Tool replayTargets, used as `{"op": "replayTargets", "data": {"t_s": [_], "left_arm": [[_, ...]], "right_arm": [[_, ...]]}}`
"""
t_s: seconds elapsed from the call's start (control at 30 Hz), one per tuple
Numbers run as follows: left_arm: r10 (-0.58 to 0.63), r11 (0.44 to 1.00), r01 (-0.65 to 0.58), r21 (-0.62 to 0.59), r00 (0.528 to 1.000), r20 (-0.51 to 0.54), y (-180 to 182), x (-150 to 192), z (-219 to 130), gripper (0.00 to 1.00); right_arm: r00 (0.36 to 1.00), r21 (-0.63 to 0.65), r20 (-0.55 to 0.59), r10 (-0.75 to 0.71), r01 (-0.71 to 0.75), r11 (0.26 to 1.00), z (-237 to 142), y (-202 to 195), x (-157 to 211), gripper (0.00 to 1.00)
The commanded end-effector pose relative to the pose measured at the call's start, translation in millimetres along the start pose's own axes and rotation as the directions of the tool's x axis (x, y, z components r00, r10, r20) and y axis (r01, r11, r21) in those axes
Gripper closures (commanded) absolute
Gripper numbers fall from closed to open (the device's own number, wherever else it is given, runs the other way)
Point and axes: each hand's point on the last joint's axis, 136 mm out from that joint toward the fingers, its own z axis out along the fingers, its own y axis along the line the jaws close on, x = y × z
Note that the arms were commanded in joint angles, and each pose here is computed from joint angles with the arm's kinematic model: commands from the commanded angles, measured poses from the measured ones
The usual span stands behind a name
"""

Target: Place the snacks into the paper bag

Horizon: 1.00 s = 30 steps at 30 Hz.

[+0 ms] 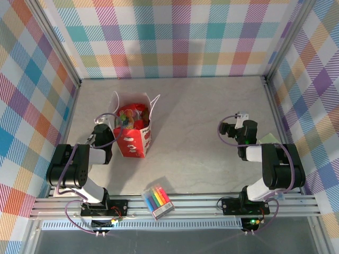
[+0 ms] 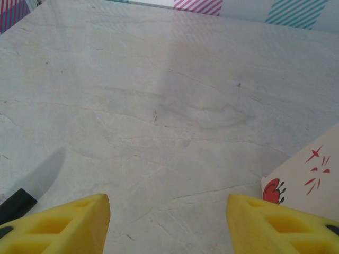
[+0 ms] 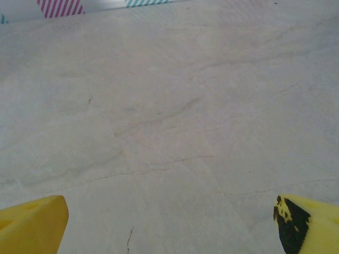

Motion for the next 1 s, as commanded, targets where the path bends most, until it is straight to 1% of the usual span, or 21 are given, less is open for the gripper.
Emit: {"op": "replayTargets", "data": {"t_s": [0.0, 0.97], "left_arm": [[0.014, 0.999, -0.015, 0.032, 0.999, 0.033, -9.0, -2.9, -1.9, 0.4], [0.002, 1.0, -0.003, 0.013, 0.999, 0.051, -5.0, -3.9, -4.6, 0.39]], "right_arm": [[0.998, -0.022, 0.056, -0.023, 0.025, 0.999, 0.3, 2.5, -12.5, 0.01], [0.998, -0.02, 0.055, -0.027, 0.028, 0.999, 0.5, 3.4, -12.4, 0.01]]}}
